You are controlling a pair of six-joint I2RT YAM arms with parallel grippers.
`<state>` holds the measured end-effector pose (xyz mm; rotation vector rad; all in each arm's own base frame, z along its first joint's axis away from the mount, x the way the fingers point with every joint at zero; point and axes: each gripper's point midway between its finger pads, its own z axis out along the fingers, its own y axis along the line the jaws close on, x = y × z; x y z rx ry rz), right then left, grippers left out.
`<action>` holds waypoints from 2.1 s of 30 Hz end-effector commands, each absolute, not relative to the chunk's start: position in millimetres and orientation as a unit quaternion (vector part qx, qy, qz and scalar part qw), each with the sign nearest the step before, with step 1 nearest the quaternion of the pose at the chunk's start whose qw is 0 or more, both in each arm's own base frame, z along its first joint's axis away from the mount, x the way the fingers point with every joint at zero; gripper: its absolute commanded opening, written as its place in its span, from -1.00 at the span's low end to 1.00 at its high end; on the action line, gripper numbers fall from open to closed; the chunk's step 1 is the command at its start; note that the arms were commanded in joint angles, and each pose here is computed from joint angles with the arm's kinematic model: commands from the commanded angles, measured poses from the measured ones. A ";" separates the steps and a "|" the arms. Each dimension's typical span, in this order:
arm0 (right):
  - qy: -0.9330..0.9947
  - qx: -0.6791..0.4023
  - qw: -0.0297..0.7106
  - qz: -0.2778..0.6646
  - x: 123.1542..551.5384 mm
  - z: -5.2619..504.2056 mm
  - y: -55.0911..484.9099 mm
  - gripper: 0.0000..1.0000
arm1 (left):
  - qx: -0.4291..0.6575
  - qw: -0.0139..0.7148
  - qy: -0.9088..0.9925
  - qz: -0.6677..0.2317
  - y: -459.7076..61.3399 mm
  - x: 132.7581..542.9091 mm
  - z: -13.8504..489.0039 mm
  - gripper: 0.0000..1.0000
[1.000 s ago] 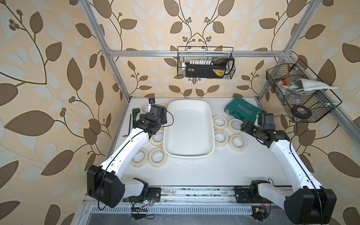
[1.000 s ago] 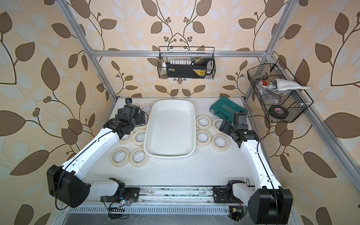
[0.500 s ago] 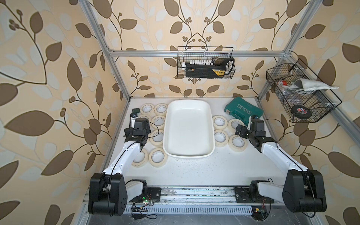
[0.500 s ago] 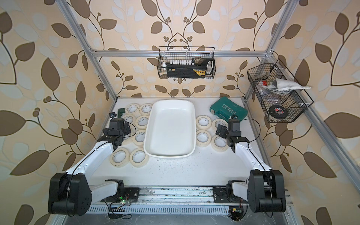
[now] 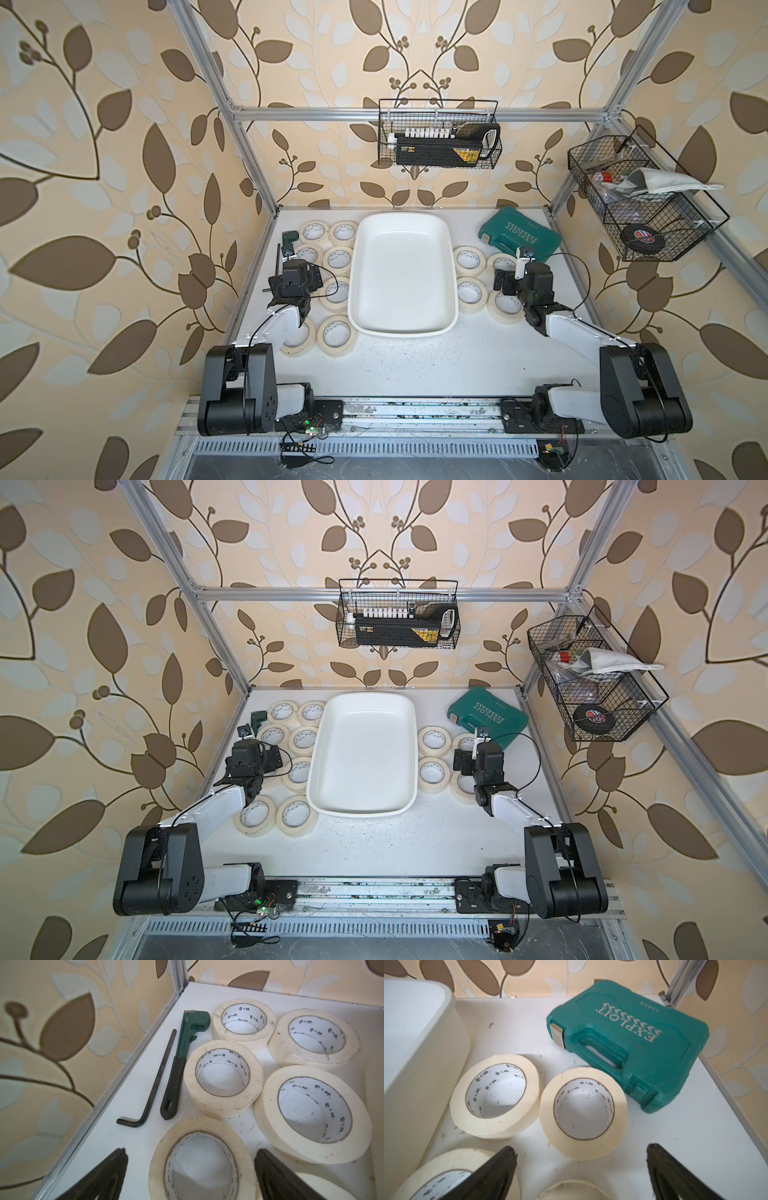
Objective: Take out the art tape in the storage box
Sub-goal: Reset both arms
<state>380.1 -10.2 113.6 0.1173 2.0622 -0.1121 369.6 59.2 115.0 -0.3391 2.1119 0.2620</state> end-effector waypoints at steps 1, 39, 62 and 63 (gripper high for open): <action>0.831 0.029 0.553 -0.056 387.3 123.0 -8.9 0.99 | -0.125 0.528 0.836 0.083 55.4 383.4 128.0 0.98; 0.829 0.038 0.556 -0.042 391.9 94.7 -13.4 0.99 | -0.093 0.534 0.839 0.043 41.3 380.1 78.0 0.98; 0.827 0.009 0.562 -0.015 390.0 90.7 -3.6 0.99 | -0.093 0.534 0.839 0.043 41.3 380.2 77.9 0.98; 0.827 0.009 0.561 -0.016 389.6 90.0 -4.0 0.99 | -0.093 0.534 0.839 0.043 41.3 380.2 78.2 0.98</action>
